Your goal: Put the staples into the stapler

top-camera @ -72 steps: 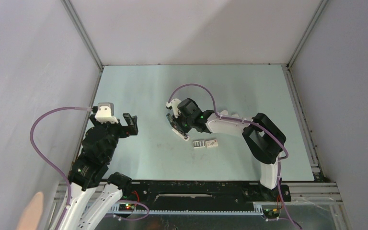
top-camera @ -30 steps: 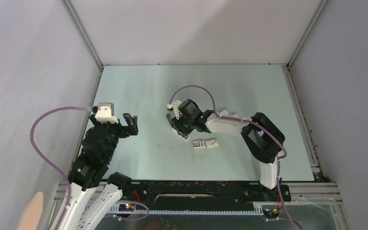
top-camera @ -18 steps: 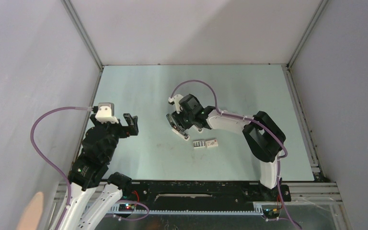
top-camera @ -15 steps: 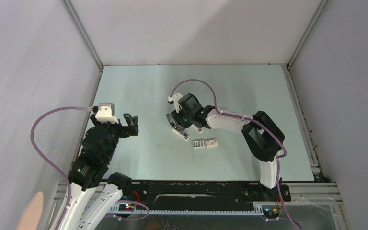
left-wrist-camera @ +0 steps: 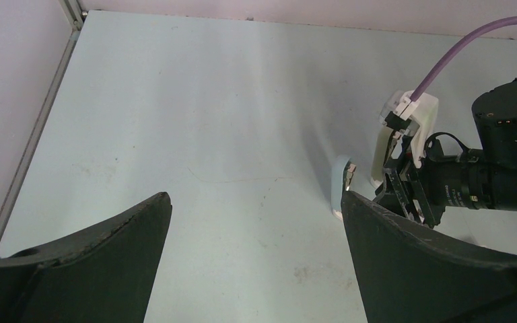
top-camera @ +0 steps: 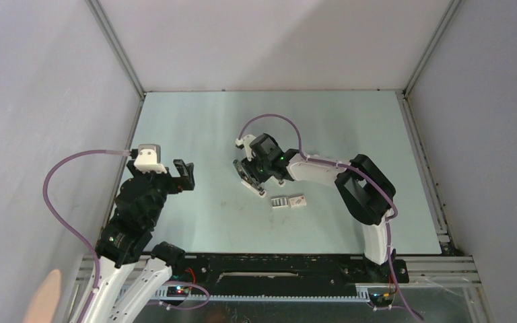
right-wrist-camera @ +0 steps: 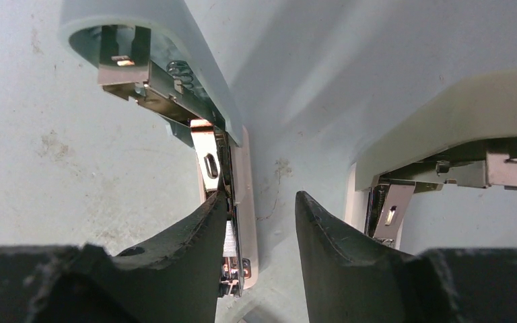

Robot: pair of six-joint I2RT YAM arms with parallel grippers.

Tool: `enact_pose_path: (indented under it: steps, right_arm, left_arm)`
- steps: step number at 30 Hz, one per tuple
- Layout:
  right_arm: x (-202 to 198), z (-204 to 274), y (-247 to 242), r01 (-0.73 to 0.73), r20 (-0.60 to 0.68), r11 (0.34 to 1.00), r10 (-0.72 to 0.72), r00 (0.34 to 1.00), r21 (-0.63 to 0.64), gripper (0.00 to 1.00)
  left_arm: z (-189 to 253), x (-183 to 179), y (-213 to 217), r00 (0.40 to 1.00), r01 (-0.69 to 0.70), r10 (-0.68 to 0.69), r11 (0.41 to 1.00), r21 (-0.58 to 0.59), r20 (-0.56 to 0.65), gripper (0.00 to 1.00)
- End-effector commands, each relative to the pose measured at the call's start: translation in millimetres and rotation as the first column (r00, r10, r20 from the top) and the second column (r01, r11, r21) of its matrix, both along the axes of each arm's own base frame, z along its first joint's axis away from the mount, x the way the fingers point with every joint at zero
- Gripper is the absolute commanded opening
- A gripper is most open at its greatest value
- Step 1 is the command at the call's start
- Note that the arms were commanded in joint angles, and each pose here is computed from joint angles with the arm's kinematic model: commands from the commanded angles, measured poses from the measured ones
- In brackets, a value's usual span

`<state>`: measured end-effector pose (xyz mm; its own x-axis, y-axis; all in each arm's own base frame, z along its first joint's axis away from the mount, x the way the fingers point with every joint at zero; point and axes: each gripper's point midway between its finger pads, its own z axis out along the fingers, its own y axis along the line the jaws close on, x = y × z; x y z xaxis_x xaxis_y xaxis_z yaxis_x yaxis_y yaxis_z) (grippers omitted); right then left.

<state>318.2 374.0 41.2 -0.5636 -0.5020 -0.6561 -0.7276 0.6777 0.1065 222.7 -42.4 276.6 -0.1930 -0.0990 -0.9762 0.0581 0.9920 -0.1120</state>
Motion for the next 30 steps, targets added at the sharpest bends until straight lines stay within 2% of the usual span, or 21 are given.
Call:
enact_pose_path:
  steps: [1, 30]
  right_arm:
    - [8, 8, 2, 0.02, 0.015, 1.0, -0.02, 1.0, 0.008, 0.44]
    - [-18, 16, -21, 0.014, 0.025, 1.0, -0.014, 1.0, -0.022, 0.44]
  left_arm:
    - [4, 4, 0, 1.0, -0.002, 0.002, 1.0, -0.005, 0.022, 1.0]
    - [3, 4, 0, 1.0, -0.006, 0.006, 1.0, -0.003, 0.017, 1.0]
